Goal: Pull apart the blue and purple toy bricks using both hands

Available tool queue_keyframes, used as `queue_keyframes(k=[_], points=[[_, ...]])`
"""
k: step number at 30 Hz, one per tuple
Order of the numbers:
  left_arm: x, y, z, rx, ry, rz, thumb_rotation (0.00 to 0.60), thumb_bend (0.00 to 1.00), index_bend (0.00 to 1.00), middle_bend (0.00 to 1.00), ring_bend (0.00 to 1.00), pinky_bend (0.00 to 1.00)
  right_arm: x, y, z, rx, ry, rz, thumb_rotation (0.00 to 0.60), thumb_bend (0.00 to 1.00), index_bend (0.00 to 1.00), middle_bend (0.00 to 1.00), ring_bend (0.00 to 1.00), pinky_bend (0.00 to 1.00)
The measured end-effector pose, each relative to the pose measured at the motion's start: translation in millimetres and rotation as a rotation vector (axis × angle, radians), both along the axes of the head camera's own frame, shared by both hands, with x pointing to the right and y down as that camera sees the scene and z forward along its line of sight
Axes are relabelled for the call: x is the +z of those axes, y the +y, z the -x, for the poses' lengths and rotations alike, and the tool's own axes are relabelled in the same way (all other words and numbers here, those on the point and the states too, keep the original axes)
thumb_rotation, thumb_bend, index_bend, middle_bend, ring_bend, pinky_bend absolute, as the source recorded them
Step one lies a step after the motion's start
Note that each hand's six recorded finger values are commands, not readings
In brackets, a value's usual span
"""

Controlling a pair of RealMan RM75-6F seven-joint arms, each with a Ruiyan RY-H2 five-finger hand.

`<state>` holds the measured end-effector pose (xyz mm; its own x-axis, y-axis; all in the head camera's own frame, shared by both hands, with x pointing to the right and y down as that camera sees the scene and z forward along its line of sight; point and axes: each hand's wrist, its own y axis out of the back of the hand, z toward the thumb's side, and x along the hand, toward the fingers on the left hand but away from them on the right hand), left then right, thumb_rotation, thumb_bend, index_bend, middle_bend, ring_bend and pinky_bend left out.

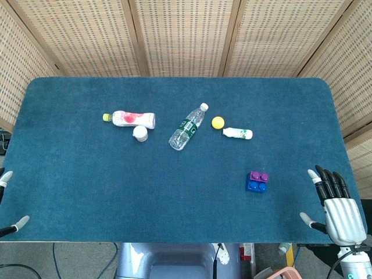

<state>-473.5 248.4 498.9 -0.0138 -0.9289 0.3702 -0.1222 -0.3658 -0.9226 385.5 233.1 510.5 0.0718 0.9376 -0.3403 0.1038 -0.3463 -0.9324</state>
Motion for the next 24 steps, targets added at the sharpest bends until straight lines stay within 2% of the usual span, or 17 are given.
queue_keyframes(k=[9,15,19,24], points=[[-0.1,-0.2,0.3,-0.002,-0.003,0.000,0.600,0.00,0.00,0.00,0.00,0.00,1.2,-0.3,-0.5,0.002,0.007,0.001,0.600,0.00,0.00,0.00,0.00,0.00],[2.7,-0.5,-0.4,-0.003,-0.016,0.004,0.600,0.00,0.00,0.00,0.00,0.00,11.9,-7.6,1.6,0.003,-0.008,0.037,0.600,0.00,0.00,0.00,0.00,0.00],[5.1,-2.0,-2.9,0.000,-0.025,0.005,0.600,0.00,0.00,0.00,0.00,0.00,28.4,-23.6,10.4,-0.033,-0.014,0.085,0.600,0.00,0.04,0.02,0.00,0.00],[10.1,-6.0,-4.7,-0.001,-0.041,0.014,0.600,0.00,0.00,0.00,0.00,0.00,52.1,-53.0,33.2,-0.115,-0.019,0.139,0.600,0.00,0.16,0.16,0.00,0.00]])
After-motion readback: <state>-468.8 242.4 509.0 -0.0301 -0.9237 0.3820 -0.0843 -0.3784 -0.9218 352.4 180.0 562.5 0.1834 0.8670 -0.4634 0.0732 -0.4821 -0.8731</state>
